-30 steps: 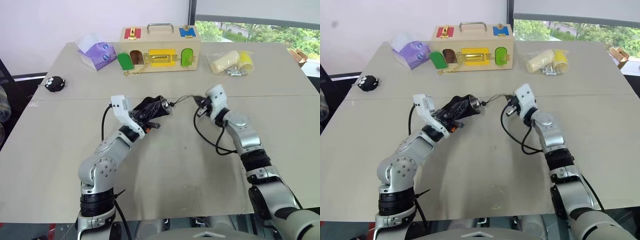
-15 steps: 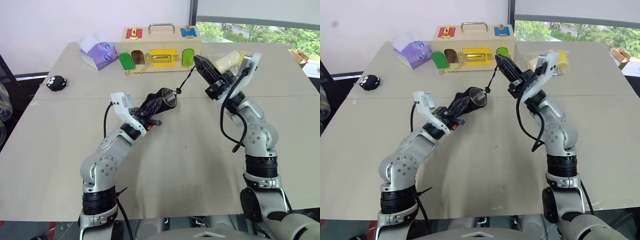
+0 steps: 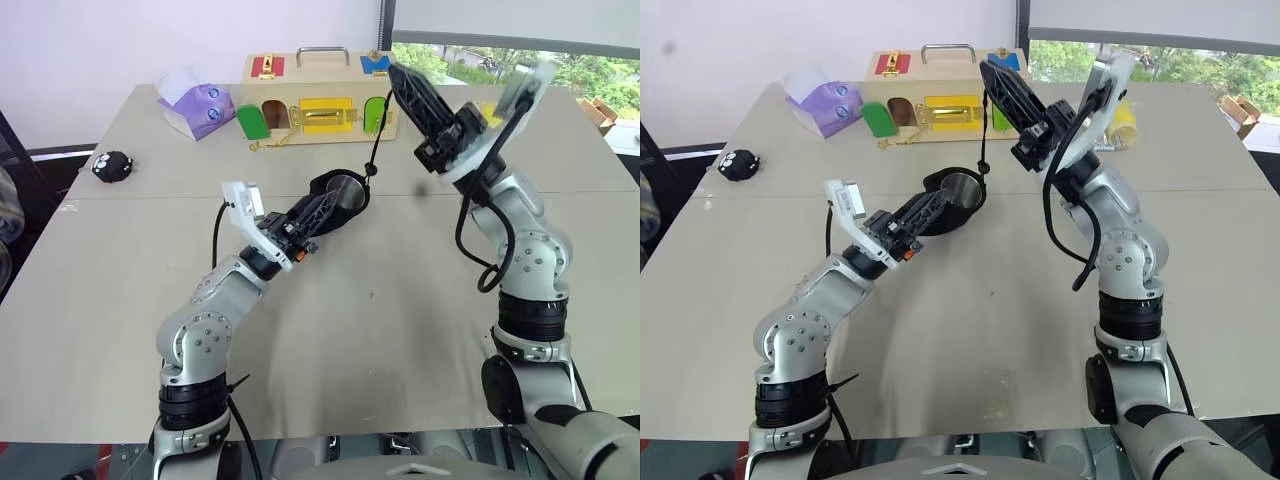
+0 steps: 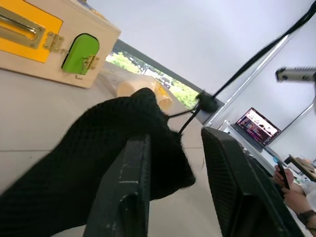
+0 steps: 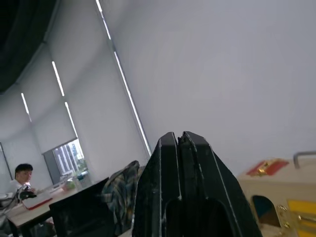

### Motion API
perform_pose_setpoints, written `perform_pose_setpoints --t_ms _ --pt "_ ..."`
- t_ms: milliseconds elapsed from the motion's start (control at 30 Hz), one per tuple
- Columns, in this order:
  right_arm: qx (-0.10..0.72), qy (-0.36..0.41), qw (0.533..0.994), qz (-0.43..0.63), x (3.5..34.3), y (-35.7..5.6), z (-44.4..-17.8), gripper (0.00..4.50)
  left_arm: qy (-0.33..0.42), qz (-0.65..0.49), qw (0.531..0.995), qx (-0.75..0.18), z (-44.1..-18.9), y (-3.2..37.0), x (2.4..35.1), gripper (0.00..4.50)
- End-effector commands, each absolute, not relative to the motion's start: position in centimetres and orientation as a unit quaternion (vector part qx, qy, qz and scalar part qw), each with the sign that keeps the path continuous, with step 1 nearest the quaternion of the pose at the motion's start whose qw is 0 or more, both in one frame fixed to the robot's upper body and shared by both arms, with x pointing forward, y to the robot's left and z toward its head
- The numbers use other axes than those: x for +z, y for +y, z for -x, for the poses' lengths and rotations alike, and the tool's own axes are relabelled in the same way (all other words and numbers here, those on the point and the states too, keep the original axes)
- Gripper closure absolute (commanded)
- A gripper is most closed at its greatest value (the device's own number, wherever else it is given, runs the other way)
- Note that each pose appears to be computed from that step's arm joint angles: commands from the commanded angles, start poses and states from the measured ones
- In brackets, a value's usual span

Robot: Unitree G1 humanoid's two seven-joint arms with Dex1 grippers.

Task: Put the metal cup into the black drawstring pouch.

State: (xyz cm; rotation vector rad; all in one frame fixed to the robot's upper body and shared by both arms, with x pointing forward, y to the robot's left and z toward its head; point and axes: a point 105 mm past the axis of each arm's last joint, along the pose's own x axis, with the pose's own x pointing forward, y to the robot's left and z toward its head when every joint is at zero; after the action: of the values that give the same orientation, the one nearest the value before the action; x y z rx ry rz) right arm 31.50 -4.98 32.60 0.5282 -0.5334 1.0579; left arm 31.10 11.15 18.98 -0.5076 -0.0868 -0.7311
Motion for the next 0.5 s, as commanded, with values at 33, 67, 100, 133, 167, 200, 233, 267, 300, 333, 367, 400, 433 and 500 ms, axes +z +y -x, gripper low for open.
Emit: perform_pose_setpoints --t_ms 33,67,100,133,167,200,233,267,300,333,367,400,433,500 --pt "0.51 -0.304 0.76 -0.263 36.3 -5.5 -29.5 4.5 -0.084 0.226 0.895 -0.374 -30.8 10.7 21.0 2.8" --pt "0.512 -0.31 0.754 -0.271 36.9 -5.6 -29.3 4.5 -0.083 0.215 0.897 -0.376 -30.8 10.6 20.9 2.8" --pt "0.514 -0.315 0.749 -0.276 37.4 -5.7 -29.1 4.5 -0.08 0.202 0.9 -0.377 -30.8 10.5 20.8 2.8" --pt "0.516 -0.319 0.743 -0.283 37.9 -5.7 -29.0 4.5 -0.077 0.191 0.902 -0.38 -30.8 10.4 20.6 2.8" --pt "0.518 -0.32 0.739 -0.288 38.2 -5.8 -28.9 4.5 -0.076 0.181 0.902 -0.383 -30.8 10.3 20.5 2.8" --pt "0.52 -0.319 0.739 -0.286 38.2 -5.7 -28.9 4.5 -0.076 0.174 0.902 -0.387 -30.9 10.2 20.5 2.8" --pt "0.524 -0.317 0.74 -0.279 38.2 -5.4 -28.9 4.5 -0.077 0.168 0.902 -0.39 -30.9 10.2 20.5 2.8" --pt "0.526 -0.315 0.741 -0.274 38.0 -5.3 -28.9 4.5 -0.079 0.162 0.902 -0.393 -30.9 10.1 20.6 2.8" --pt "0.527 -0.313 0.742 -0.272 38.0 -5.2 -28.9 4.5 -0.083 0.153 0.902 -0.395 -30.9 10.1 20.7 2.8" --pt "0.528 -0.312 0.742 -0.272 38.0 -5.1 -28.9 4.5 -0.088 0.142 0.902 -0.398 -31.0 10.1 20.9 2.8" --pt "0.528 -0.312 0.74 -0.274 38.0 -5.0 -28.9 4.5 -0.097 0.128 0.902 -0.402 -30.9 10.1 21.1 2.8" --pt "0.529 -0.312 0.74 -0.275 38.0 -5.0 -28.9 4.5 -0.105 0.116 0.901 -0.405 -30.9 10.1 21.4 2.8" --pt "0.529 -0.312 0.739 -0.276 38.1 -5.0 -28.9 4.5 -0.116 0.101 0.899 -0.409 -30.9 10.1 21.7 2.8" --pt "0.529 -0.311 0.739 -0.276 38.0 -4.9 -28.9 4.5 -0.143 0.076 0.895 -0.416 -30.8 10.1 22.6 2.8"
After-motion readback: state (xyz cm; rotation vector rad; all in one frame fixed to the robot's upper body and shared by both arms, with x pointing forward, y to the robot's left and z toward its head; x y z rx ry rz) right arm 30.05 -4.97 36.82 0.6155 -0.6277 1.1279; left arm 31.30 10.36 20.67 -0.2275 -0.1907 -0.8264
